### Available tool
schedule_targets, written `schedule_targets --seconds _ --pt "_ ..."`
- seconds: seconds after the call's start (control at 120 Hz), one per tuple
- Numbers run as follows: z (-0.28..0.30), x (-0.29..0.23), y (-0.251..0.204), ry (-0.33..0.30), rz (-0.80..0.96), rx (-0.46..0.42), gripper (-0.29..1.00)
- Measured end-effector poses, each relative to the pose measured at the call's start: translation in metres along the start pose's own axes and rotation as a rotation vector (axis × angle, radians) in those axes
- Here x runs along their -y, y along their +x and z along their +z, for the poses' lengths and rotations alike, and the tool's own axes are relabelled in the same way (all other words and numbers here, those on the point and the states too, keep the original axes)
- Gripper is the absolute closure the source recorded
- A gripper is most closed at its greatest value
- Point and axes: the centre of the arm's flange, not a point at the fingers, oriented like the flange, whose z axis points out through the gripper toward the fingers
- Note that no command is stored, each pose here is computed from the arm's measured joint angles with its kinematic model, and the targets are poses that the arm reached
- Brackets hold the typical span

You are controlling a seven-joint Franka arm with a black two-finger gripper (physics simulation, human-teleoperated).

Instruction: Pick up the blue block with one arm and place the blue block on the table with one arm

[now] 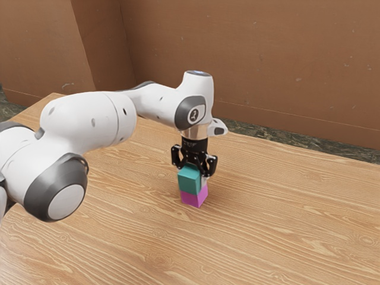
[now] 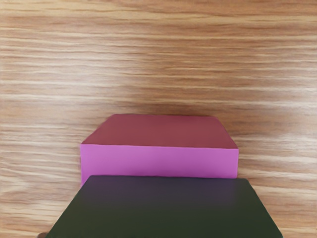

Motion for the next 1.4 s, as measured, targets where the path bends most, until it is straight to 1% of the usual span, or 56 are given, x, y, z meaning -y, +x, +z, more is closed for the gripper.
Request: schedule_targets --seconds 0.125,0.208,0.392,0.833,0.95,1.142,1.317,1.4 --pt "-0.009 0.007 0.002 -0.004 -0.01 -0.016 0.28" --pt "-0.013 0.019 0.005 -0.009 -0.026 -0.019 0.3" --pt "-0.014 0.053 0.01 -0.029 -0.066 -0.015 0.31" --pt "-0.014 0.147 0.015 -0.02 -0.166 0.004 0.3" --pt "-0.003 0.167 0.017 -0.02 -0.185 0.022 0.3" --pt "0.041 0.174 0.022 -0.01 -0.187 0.084 0.3" --pt "0.055 0.174 0.024 -0.006 -0.181 0.104 0.3" --pt "0.057 0.173 0.024 -0.008 -0.174 0.106 0.23"
